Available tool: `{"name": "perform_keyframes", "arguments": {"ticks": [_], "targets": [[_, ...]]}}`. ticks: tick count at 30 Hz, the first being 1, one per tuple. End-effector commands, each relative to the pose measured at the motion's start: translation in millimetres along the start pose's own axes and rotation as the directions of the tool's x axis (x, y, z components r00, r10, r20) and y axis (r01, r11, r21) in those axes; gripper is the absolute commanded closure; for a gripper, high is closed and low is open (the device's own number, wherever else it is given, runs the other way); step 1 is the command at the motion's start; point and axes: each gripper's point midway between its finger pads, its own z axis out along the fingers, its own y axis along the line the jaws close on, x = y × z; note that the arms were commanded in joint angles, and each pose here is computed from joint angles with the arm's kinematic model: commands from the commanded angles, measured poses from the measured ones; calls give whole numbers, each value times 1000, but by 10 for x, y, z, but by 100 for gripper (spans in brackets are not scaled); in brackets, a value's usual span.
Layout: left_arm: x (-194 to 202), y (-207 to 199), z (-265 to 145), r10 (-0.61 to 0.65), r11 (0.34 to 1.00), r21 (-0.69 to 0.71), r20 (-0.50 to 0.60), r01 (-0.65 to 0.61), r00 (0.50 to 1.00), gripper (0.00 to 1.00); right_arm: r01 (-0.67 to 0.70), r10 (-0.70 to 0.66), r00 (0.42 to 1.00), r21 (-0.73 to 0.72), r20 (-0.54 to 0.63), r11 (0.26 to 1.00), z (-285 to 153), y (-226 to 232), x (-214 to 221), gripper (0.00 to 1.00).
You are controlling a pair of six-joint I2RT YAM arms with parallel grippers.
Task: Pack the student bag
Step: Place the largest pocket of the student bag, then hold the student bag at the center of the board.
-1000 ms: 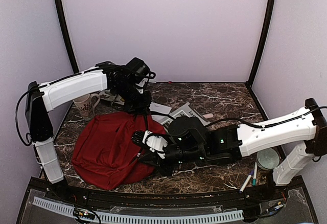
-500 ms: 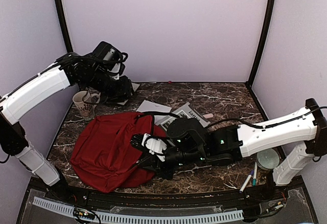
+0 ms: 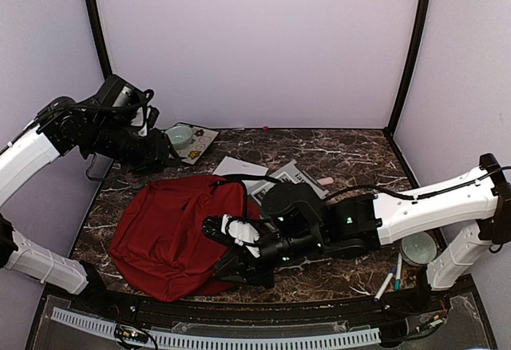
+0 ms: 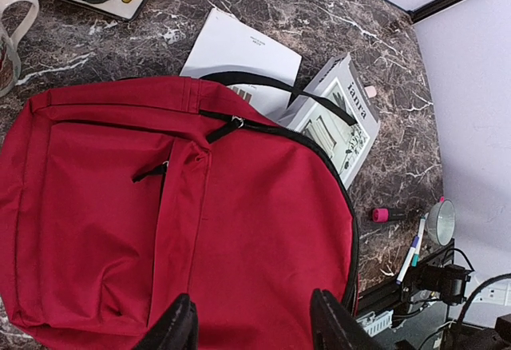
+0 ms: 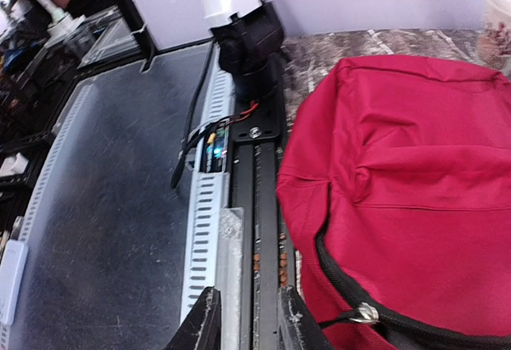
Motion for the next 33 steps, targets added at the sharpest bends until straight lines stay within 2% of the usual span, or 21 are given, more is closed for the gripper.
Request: {"name": "perform_keyframes", "arguments": {"ticks": [1,5,8,10,12,14,17,20,22,24,30,33], "targets": [[192,79,-206,-6,1000,6,-33,6,999,50,-31,13,990,127,140,991,-257,-111,-397,75],[383,31,-406,-28,999,39,-53,30,998,52,-164,93,976,380,199,910,-551,-526,-549,72],[594,3,-461,-24,999,39,-83,28,996,53,-296,185,949,513,256,806,-811,-772,-506,50],[736,15,-472,-34,999,33,-116,38,993,54,-386,252,920,588,300,711,-1020,-930,-476,38],[847,-8,-485,-34,998,47,-140,41,990,54,-497,345,868,625,358,602,-1228,-1081,-421,31],[941,-48,-503,-34,997,62,-165,45,986,55,-579,426,812,639,399,506,-1431,-1233,-344,28],[1058,-148,-520,-28,996,73,-206,44,978,55,-660,533,731,638,426,396,-1625,-1386,-136,24],[1121,-224,-481,-11,998,58,-222,24,975,56,-736,627,633,605,455,305,-1725,-1520,78,15],[1150,-231,-438,-14,999,33,-224,22,974,56,-790,686,564,540,460,289,-1699,-1560,117,8],[1177,-204,-409,-22,1000,4,-226,23,974,56,-819,720,537,476,440,320,-1631,-1555,68,1],[1264,-197,-344,-63,998,-21,-215,60,975,55,-813,788,534,443,307,379,-1396,-1607,127,0],[1286,-234,-331,-64,997,-46,-213,55,975,55,-792,791,562,435,244,429,-1295,-1667,137,0]]}}
